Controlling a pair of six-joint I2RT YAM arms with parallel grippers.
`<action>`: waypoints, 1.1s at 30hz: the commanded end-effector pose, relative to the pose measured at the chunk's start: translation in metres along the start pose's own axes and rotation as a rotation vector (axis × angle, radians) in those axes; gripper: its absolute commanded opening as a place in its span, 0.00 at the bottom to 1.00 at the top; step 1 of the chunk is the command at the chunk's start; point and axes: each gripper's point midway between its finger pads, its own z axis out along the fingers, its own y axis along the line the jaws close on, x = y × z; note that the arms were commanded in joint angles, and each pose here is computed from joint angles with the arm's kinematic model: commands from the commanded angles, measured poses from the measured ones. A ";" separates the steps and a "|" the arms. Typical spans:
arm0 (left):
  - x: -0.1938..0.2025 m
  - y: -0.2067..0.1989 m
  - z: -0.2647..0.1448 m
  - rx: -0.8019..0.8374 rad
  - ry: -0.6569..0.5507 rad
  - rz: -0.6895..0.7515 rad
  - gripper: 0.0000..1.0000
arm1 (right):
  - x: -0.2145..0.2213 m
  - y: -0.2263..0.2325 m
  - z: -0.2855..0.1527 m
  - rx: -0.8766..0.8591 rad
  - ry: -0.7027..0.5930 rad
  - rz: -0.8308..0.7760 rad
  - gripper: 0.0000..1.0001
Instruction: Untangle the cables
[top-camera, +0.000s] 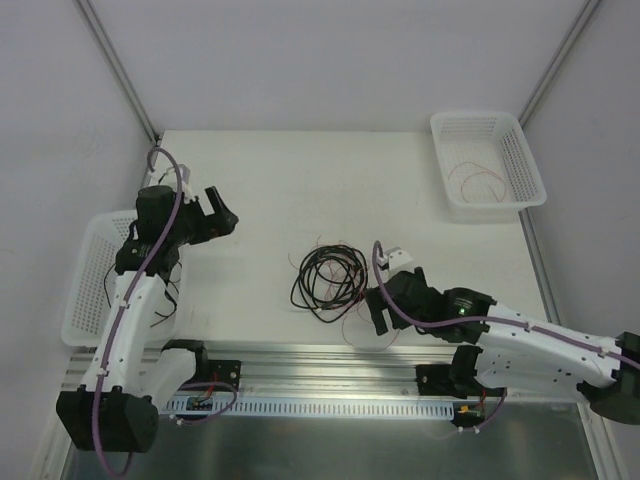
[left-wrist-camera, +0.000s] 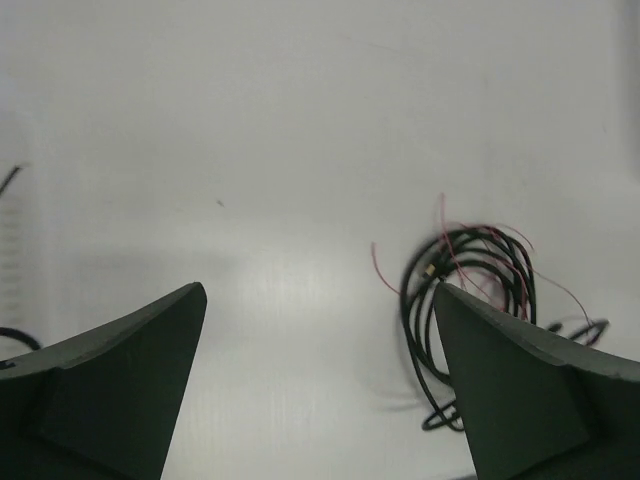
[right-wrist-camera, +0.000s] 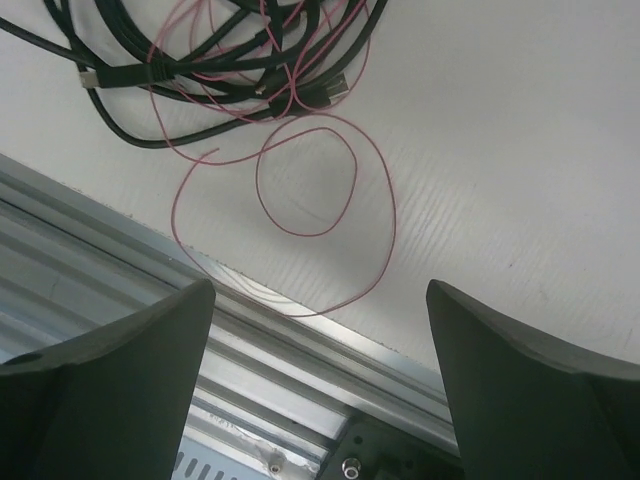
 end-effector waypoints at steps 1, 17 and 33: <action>0.033 -0.058 -0.014 0.242 0.114 0.092 0.99 | -0.006 0.017 0.021 -0.035 0.022 0.074 0.91; 0.164 -0.163 0.026 0.468 0.474 0.519 0.99 | -0.023 0.027 0.050 -0.001 -0.034 0.482 0.79; 0.184 -0.156 0.057 0.374 0.503 0.430 0.50 | -0.002 0.030 0.092 0.113 -0.008 0.745 0.52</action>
